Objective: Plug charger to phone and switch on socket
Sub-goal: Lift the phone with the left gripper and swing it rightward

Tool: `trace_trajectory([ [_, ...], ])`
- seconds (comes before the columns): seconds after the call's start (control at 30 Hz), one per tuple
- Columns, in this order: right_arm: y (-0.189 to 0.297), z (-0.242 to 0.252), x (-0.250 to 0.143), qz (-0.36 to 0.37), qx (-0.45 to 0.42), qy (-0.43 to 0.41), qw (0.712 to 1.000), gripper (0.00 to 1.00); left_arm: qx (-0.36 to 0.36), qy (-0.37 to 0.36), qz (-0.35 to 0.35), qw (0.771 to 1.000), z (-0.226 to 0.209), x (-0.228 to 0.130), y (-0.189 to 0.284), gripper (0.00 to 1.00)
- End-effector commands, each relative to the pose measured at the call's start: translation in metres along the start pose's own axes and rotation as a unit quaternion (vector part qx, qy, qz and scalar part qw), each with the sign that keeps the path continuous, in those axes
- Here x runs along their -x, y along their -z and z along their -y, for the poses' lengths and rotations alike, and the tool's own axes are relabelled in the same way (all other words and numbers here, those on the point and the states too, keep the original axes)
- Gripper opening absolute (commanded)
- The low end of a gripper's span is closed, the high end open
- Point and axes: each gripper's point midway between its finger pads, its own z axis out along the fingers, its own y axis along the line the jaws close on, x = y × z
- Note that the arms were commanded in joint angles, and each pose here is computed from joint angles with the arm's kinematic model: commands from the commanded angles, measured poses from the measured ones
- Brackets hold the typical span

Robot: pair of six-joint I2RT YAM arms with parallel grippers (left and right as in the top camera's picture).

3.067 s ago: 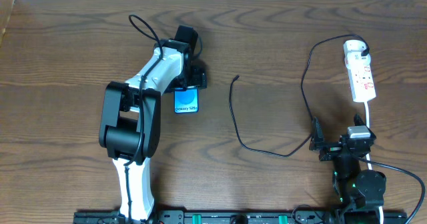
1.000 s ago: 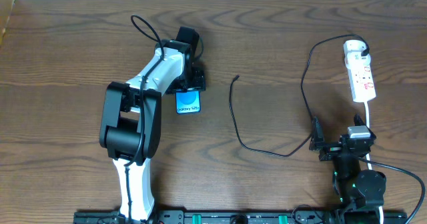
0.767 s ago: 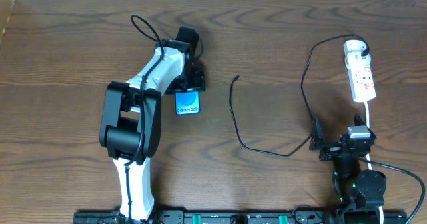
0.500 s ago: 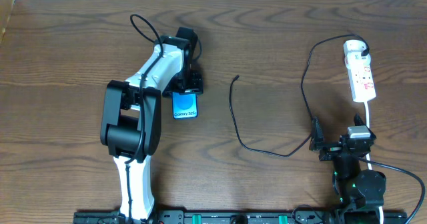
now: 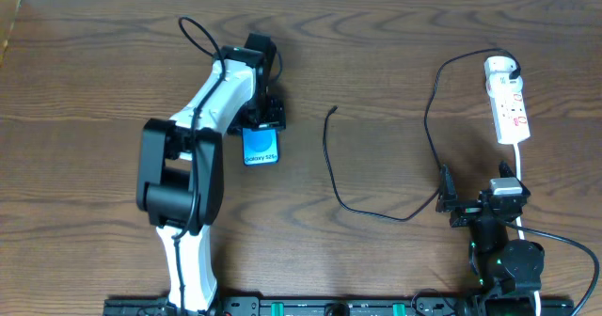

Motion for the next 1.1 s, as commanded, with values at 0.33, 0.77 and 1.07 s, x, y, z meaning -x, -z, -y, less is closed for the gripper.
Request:
trace_trajectory([
  [0.33,0.000,-0.002,-0.001,-0.001,0.005,-0.007,1.000,0.99,-0.136,-0.008,0.053,0.989,0.036,0.002,0.078,0.76],
  [0.77,0.000,-0.002,-0.001,-0.001,0.005,-0.007,1.000,0.99,-0.304,0.065,0.003,0.950,0.058,-0.005,0.116,0.75],
  [1.07,0.000,-0.002,-0.001,-0.001,0.005,-0.007,1.000,0.99,-0.366,0.107,-0.038,0.923,0.069,-0.009,0.131,0.75],
])
